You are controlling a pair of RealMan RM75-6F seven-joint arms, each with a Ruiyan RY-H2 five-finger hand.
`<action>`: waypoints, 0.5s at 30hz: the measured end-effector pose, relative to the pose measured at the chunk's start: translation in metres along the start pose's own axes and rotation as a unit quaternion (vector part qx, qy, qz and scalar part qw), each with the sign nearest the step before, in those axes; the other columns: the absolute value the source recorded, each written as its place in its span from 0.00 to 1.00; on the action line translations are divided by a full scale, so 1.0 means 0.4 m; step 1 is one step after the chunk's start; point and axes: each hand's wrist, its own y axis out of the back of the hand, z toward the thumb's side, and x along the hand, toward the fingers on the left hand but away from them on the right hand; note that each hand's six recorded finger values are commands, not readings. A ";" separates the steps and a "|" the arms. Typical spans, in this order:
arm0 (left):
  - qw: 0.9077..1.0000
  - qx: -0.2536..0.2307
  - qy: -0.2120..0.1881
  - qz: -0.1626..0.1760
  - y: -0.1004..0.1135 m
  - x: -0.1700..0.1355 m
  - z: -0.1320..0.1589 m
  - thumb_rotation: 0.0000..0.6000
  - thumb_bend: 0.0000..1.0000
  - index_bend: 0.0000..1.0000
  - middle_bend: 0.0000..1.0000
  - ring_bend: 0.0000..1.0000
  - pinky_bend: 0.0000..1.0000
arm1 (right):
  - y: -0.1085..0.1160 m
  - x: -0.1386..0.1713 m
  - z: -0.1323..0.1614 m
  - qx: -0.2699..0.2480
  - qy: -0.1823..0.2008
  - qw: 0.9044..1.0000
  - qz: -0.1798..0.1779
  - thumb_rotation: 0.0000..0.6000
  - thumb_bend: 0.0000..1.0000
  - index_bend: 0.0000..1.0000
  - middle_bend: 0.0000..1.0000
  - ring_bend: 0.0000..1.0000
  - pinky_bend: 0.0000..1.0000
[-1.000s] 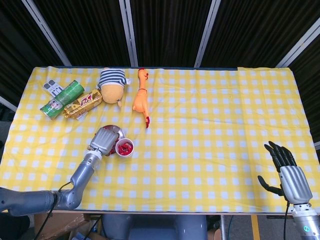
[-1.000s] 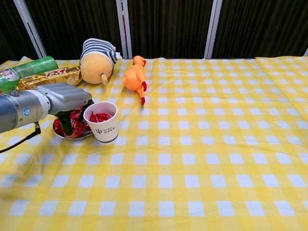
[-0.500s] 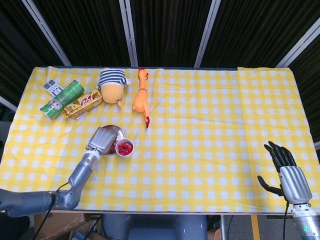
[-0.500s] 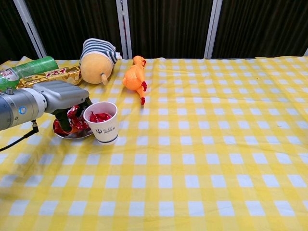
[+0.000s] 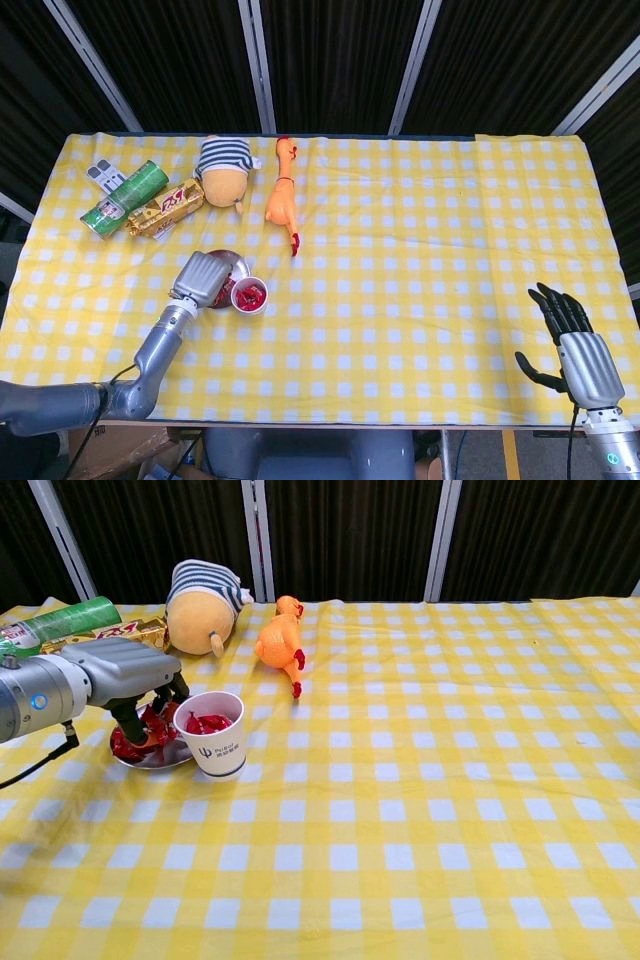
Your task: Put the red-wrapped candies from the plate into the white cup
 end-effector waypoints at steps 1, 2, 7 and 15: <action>1.000 -0.001 0.001 0.002 0.004 -0.002 -0.004 1.00 0.38 0.56 0.64 0.92 0.95 | 0.000 0.000 0.000 0.000 0.000 1.000 0.000 1.00 0.39 0.00 0.00 0.00 0.00; 1.000 -0.002 0.003 0.005 0.011 -0.004 -0.011 1.00 0.38 0.56 0.64 0.92 0.95 | 0.000 0.000 0.000 0.000 0.000 1.000 0.000 1.00 0.39 0.00 0.00 0.00 0.00; 1.000 -0.008 0.010 0.015 0.035 -0.017 -0.034 1.00 0.38 0.56 0.65 0.92 0.95 | 0.000 0.000 0.000 0.000 0.000 1.000 -0.001 1.00 0.39 0.00 0.00 0.00 0.00; 0.999 -0.011 0.008 0.036 0.083 -0.049 -0.056 1.00 0.38 0.56 0.65 0.92 0.95 | 0.000 0.001 0.001 0.002 0.001 1.000 -0.001 1.00 0.39 0.00 0.00 0.00 0.00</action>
